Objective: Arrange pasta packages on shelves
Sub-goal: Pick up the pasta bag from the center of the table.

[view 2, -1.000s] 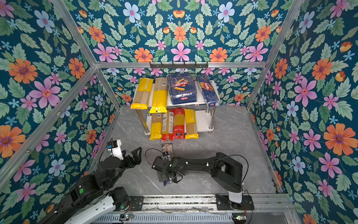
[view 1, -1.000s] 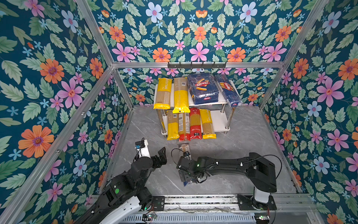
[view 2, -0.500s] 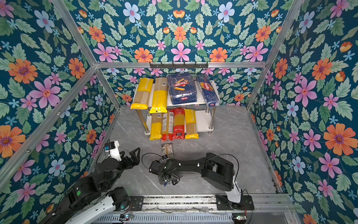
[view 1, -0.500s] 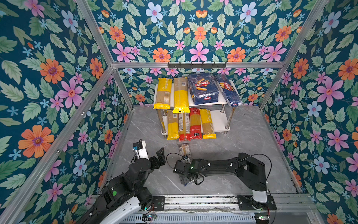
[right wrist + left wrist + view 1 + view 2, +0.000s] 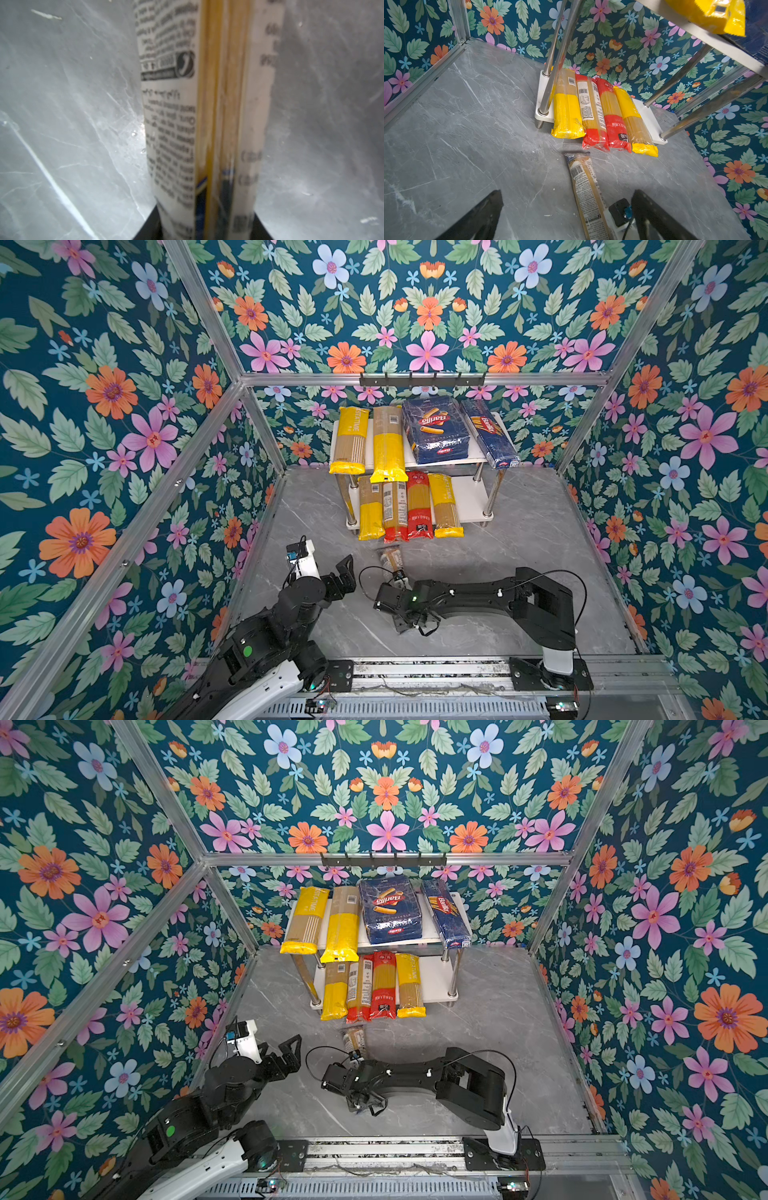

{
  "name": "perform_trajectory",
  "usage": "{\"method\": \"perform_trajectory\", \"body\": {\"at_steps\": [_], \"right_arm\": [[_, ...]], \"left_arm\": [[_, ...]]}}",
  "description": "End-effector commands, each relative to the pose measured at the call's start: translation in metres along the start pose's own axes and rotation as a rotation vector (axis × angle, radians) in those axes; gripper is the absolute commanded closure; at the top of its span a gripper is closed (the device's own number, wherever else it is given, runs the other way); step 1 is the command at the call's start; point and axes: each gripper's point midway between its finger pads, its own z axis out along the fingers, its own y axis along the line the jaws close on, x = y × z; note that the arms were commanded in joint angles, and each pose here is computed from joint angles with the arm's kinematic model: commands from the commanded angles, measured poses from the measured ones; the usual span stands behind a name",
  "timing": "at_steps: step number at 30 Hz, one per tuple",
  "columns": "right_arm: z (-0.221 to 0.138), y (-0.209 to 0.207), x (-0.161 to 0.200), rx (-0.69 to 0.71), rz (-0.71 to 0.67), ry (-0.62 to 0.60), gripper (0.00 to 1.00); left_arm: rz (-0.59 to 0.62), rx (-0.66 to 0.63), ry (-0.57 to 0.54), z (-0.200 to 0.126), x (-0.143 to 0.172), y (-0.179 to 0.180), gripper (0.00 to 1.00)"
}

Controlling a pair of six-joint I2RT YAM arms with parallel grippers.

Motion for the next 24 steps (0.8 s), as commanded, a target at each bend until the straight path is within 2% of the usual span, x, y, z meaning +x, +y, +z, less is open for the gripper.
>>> {"method": "perform_trajectory", "body": {"at_steps": [1, 12, 21, 24], "right_arm": [[0.0, -0.012, 0.01, 0.031, -0.013, 0.024, 0.75], [-0.029, -0.013, 0.01, -0.103, 0.0, -0.046, 0.87], [-0.048, -0.021, 0.008, -0.185, 0.033, -0.096, 0.89], [-0.049, -0.023, 0.009, -0.212, 0.043, -0.101, 0.92]], "left_arm": [[-0.001, -0.003, -0.005, 0.001, -0.002, -0.002, 0.0], [0.015, -0.025, -0.004, 0.005, -0.01, -0.008, 0.0], [0.017, -0.029, -0.009, 0.006, -0.016, -0.013, 0.0], [0.019, -0.033, -0.003, 0.007, -0.015, -0.014, 0.0]]}}
